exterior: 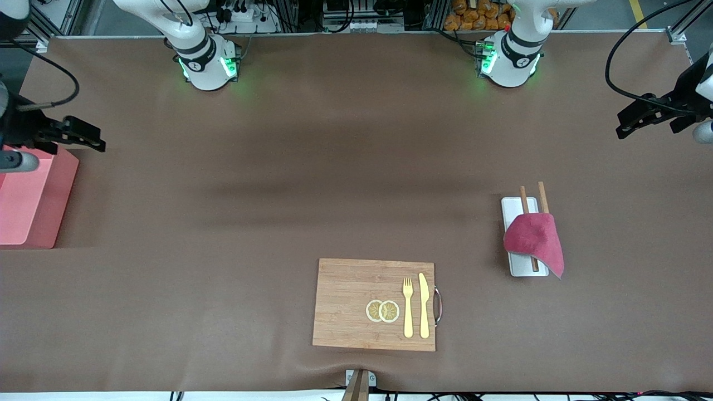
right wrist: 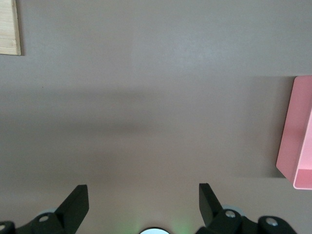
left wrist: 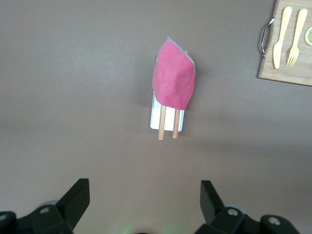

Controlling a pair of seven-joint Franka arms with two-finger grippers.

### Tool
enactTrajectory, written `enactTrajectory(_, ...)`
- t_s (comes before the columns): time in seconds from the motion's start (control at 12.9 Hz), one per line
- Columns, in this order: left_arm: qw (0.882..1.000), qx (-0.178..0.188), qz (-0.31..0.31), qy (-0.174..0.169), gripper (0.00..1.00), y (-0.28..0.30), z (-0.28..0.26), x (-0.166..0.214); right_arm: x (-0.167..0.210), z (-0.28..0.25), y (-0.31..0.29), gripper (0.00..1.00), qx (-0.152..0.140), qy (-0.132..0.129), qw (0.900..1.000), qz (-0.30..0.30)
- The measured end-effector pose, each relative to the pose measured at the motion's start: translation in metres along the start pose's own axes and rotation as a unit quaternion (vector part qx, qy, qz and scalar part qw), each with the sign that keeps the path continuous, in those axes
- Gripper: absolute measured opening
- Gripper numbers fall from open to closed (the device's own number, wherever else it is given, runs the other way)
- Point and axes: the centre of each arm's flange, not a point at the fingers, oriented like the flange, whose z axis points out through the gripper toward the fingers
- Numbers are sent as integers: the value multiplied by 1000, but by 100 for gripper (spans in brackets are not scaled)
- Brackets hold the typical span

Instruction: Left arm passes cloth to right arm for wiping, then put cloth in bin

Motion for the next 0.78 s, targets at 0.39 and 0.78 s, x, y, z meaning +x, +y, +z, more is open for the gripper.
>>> enactTrajectory(0.39,1000,0,0,-2,100,0,2,1,26,11,-18,100,15,32,999,-13)
enactTrajectory(0.78,999,-9,43,-16,100,50,240,70,71,34,-20,100,14,31,999,-15)
